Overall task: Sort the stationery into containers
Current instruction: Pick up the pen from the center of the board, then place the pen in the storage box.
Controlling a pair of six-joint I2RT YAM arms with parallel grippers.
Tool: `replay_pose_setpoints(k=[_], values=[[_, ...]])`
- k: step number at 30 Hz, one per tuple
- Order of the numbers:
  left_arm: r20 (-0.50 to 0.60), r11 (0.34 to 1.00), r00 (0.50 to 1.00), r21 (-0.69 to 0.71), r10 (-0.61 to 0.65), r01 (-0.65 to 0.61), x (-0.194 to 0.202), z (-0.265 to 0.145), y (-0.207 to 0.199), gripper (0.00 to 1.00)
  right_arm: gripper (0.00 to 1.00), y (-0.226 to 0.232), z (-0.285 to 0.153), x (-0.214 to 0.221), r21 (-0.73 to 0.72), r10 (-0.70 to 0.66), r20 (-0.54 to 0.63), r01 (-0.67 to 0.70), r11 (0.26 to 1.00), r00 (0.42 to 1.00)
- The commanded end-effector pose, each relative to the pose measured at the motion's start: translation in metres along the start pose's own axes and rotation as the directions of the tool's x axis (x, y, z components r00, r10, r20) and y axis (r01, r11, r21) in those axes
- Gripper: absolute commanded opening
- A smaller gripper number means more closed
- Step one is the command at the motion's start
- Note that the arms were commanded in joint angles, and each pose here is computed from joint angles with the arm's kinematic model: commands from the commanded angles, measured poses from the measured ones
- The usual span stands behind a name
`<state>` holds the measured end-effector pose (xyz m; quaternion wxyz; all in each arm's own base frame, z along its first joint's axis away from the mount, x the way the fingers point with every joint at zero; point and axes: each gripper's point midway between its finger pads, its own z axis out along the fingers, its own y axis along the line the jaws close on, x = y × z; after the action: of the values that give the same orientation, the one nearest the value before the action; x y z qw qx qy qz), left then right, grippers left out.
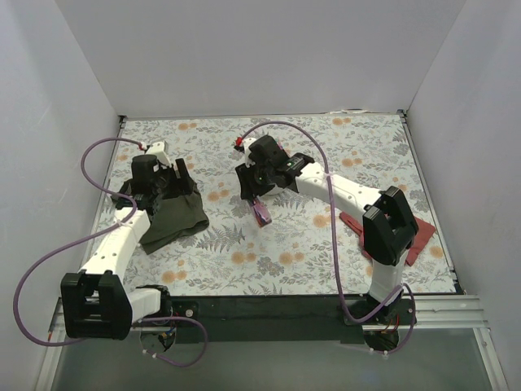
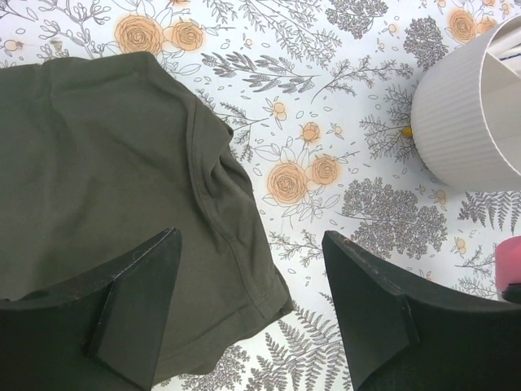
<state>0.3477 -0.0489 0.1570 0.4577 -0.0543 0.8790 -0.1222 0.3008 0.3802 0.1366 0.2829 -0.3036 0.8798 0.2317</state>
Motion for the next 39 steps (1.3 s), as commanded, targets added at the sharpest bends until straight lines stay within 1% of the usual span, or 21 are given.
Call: replay_pose_setpoints(k=[1, 3, 4, 6, 7, 9, 10, 11, 12, 15, 17, 18, 20, 21, 24, 25, 27, 28, 31, 35, 39], values=[[0.046, 0.999, 0.999, 0.039, 0.009, -0.011, -0.023, 0.002, -0.009, 0.69, 0.01, 0.021, -0.036, -0.051, -0.101, -0.099, 0.15, 0.115, 0.988, 0.984], [0.039, 0.999, 0.999, 0.048, 0.006, -0.008, -0.024, 0.005, -0.011, 0.68, 0.01, 0.023, -0.046, -0.067, -0.104, -0.122, 0.203, 0.145, 0.984, 0.972], [0.026, 0.998, 1.0, 0.058, 0.005, -0.006, -0.023, 0.008, -0.012, 0.68, 0.01, 0.027, -0.057, -0.081, -0.109, -0.151, 0.261, 0.184, 0.977, 0.954], [0.03, 0.998, 1.0, 0.068, 0.01, -0.012, -0.028, 0.009, -0.015, 0.67, 0.01, 0.029, -0.068, -0.095, -0.101, -0.186, 0.321, 0.229, 0.968, 0.928], [0.022, 0.997, 1.0, 0.071, 0.015, -0.017, -0.028, 0.012, -0.015, 0.67, 0.01, 0.032, -0.085, -0.107, -0.087, -0.204, 0.383, 0.255, 0.963, 0.901], [0.027, 0.997, 0.999, 0.079, 0.024, -0.026, -0.034, 0.013, -0.017, 0.67, 0.01, 0.03, -0.094, -0.122, -0.051, -0.235, 0.494, 0.297, 0.953, 0.837], [0.015, 0.996, 0.999, 0.08, 0.028, -0.03, -0.033, 0.016, -0.017, 0.67, 0.01, 0.029, -0.117, -0.135, -0.019, -0.235, 0.568, 0.298, 0.954, 0.788], [0.016, 0.996, 0.999, 0.088, 0.031, -0.032, -0.037, 0.017, -0.019, 0.66, 0.01, 0.031, -0.136, -0.157, 0.037, -0.277, 0.67, 0.342, 0.939, 0.689], [0.012, 0.995, 1.0, 0.092, 0.029, -0.03, -0.038, 0.019, -0.02, 0.66, 0.01, 0.025, -0.133, -0.15, 0.059, -0.289, 0.677, 0.342, 0.938, 0.677], [-0.018, 0.993, 1.0, 0.115, 0.016, -0.014, -0.039, 0.025, -0.025, 0.65, 0.01, 0.015, -0.164, -0.17, 0.156, -0.313, 0.772, 0.312, 0.937, 0.553], [-0.053, 0.992, 0.999, 0.124, 0.0, 0.007, -0.034, 0.03, -0.027, 0.63, 0.01, 0.002, -0.172, -0.179, 0.202, -0.317, 0.797, 0.269, 0.942, 0.514], [-0.064, 0.992, 0.998, 0.127, -0.004, 0.012, -0.035, 0.034, -0.027, 0.62, 0.01, 0.0, -0.181, -0.188, 0.213, -0.313, 0.831, 0.257, 0.943, 0.461], [-0.086, 0.99, 0.996, 0.14, -0.004, 0.016, -0.033, 0.037, -0.03, 0.61, 0.01, -0.017, -0.179, -0.19, 0.249, -0.319, 0.839, 0.212, 0.945, 0.44], [-0.102, 0.988, 0.995, 0.151, 0.007, 0.009, -0.03, 0.041, -0.03, 0.6, 0.01, -0.02, -0.184, -0.198, 0.26, -0.32, 0.864, 0.2, 0.945, 0.389], [-0.116, 0.986, 0.992, 0.164, 0.051, -0.031, -0.03, 0.052, -0.029, 0.6, 0.01, -0.04, -0.176, -0.2, 0.303, -0.347, 0.87, 0.176, 0.937, 0.35], [-0.112, 0.987, 0.992, 0.156, 0.058, -0.04, -0.033, 0.055, -0.027, 0.61, 0.01, -0.043, -0.182, -0.204, 0.317, -0.354, 0.886, 0.167, 0.934, 0.299], [-0.125, 0.987, 0.99, 0.149, 0.072, -0.053, -0.031, 0.064, -0.024, 0.61, 0.01, -0.054, -0.179, -0.205, 0.326, -0.357, 0.894, 0.152, 0.933, 0.272], [-0.115, 0.986, 0.99, 0.152, 0.082, -0.064, -0.038, 0.066, -0.024, 0.61, 0.01, -0.054, -0.188, -0.21, 0.329, -0.355, 0.909, 0.148, 0.933, 0.217], [-0.13, 0.986, 0.986, 0.14, 0.105, -0.087, -0.038, 0.076, -0.02, 0.62, 0.01, -0.061, -0.185, -0.21, 0.34, -0.361, 0.915, 0.137, 0.93, 0.181], [-0.133, 0.985, 0.981, 0.118, 0.142, -0.127, -0.045, 0.085, -0.015, 0.62, 0.01, -0.065, -0.184, -0.206, 0.338, -0.355, 0.922, 0.125, 0.933, 0.154], [-0.127, 0.984, 0.98, 0.115, 0.153, -0.139, -0.052, 0.094, -0.014, 0.62, 0.01, -0.069, -0.171, -0.196, 0.311, -0.328, 0.927, 0.115, 0.944, 0.185]])
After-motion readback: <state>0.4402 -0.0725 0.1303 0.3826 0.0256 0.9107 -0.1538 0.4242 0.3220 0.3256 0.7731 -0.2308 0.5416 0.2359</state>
